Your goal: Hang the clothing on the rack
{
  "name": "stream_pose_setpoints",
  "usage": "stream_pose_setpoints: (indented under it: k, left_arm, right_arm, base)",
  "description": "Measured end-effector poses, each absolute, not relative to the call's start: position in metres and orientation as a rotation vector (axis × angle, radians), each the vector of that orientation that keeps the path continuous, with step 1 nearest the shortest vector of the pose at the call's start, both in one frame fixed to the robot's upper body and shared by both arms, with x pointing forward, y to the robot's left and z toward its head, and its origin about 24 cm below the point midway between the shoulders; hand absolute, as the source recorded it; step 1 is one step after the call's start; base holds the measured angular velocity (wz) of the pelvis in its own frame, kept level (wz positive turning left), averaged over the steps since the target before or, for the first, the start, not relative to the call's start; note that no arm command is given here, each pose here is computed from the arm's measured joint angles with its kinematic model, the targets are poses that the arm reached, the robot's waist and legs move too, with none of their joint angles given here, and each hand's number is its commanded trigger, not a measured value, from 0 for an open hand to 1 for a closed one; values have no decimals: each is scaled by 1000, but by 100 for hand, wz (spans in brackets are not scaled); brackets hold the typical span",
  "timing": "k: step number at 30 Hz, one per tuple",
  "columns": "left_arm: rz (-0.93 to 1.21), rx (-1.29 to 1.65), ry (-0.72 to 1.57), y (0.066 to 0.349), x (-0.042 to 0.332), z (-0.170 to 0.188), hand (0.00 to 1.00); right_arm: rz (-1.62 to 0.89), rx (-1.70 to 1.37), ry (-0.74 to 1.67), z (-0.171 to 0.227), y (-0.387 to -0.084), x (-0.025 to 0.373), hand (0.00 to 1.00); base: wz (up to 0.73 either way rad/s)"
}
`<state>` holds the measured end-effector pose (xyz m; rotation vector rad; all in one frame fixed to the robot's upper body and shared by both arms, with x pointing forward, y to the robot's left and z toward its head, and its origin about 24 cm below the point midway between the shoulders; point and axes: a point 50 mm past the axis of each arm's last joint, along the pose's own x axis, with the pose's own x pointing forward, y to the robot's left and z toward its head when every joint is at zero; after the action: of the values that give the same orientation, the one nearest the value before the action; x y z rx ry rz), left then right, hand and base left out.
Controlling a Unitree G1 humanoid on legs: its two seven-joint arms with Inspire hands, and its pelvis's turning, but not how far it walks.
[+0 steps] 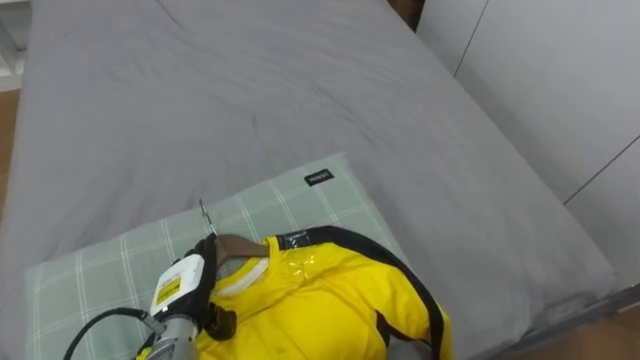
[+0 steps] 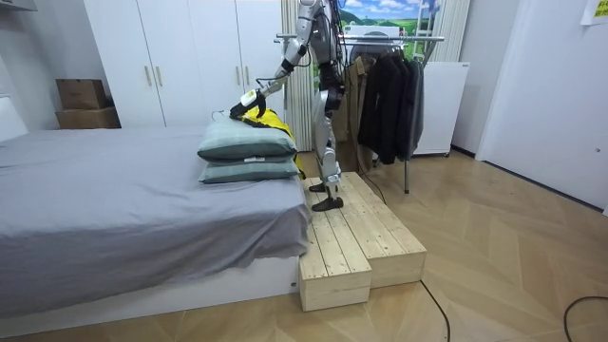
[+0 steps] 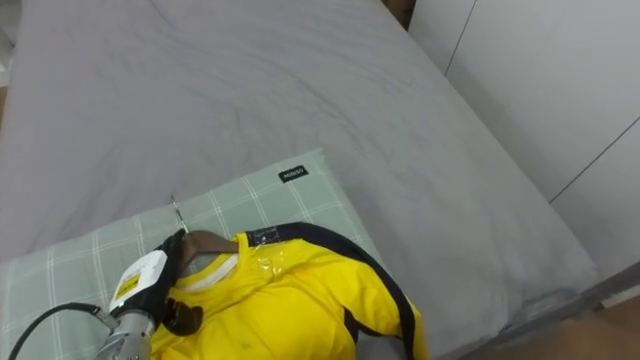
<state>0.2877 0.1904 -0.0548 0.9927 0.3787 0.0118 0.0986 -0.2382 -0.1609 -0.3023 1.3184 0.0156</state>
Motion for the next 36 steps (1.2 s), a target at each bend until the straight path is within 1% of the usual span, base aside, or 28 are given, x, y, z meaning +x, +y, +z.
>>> stream_pose_setpoints:
  k: [9, 18, 23, 36]
  left_arm:
    - [-7, 975, 452, 193, 280, -66, 0]
    - [20, 917, 505, 198, 274, -72, 0]
    - [43, 908, 558, 206, 266, -78, 0]
    - [77, 872, 572, 209, 266, -79, 0]
  right_arm:
    - [-4, -285, 1310, -161, -237, 100, 0]
    - [-8, -288, 1302, -160, -236, 104, 0]
    - [-22, -213, 1304, -161, -232, 102, 0]
    - [-11, -185, 1307, -162, -230, 102, 0]
  base:
    - [0]
    - [-2]
    - [-2]
    - [0]
